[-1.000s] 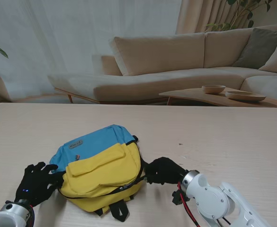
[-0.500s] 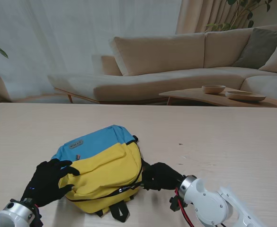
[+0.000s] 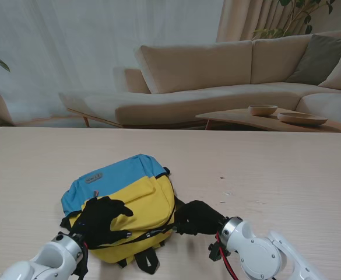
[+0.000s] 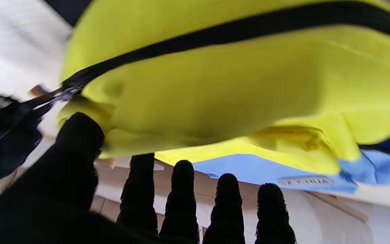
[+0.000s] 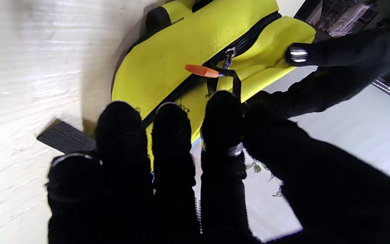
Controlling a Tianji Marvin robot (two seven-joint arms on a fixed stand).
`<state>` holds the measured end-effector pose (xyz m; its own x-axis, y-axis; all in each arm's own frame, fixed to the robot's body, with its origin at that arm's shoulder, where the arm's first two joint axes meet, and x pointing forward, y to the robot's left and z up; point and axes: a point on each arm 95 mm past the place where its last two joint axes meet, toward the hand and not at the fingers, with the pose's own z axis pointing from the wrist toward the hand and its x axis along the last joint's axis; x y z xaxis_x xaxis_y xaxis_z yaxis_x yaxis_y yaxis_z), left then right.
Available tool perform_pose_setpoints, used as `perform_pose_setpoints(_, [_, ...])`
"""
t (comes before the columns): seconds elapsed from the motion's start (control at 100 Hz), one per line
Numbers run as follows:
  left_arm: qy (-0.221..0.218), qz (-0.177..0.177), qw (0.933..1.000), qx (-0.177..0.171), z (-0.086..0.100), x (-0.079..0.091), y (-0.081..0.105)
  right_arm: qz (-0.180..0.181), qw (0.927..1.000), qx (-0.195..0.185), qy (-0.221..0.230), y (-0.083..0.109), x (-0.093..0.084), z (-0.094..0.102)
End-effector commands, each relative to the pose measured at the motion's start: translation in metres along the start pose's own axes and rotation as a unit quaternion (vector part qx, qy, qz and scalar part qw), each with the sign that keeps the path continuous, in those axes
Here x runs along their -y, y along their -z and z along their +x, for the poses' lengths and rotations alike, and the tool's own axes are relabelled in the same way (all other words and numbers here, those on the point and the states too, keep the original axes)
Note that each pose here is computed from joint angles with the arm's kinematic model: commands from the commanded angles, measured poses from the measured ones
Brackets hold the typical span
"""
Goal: Pack books into the school bag then zip close the school bag
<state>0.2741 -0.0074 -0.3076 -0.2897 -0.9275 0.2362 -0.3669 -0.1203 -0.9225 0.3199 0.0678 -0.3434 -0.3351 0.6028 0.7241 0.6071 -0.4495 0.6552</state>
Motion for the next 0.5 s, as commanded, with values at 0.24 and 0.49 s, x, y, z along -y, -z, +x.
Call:
perform_pose_setpoints(0.24, [-0.025,-0.044,0.9987,0.006,0.000,-0.013,-0.009,0.000,0.9999,-0.004,-0.011,0.002,0.001,0.002])
perform_pose_setpoints(0.49, [-0.038,-0.034,0.9987,0.009,-0.002,-0.015,-0.001,-0.015,0.9998,0.010,-0.007,0.010,-0.016,-0.011])
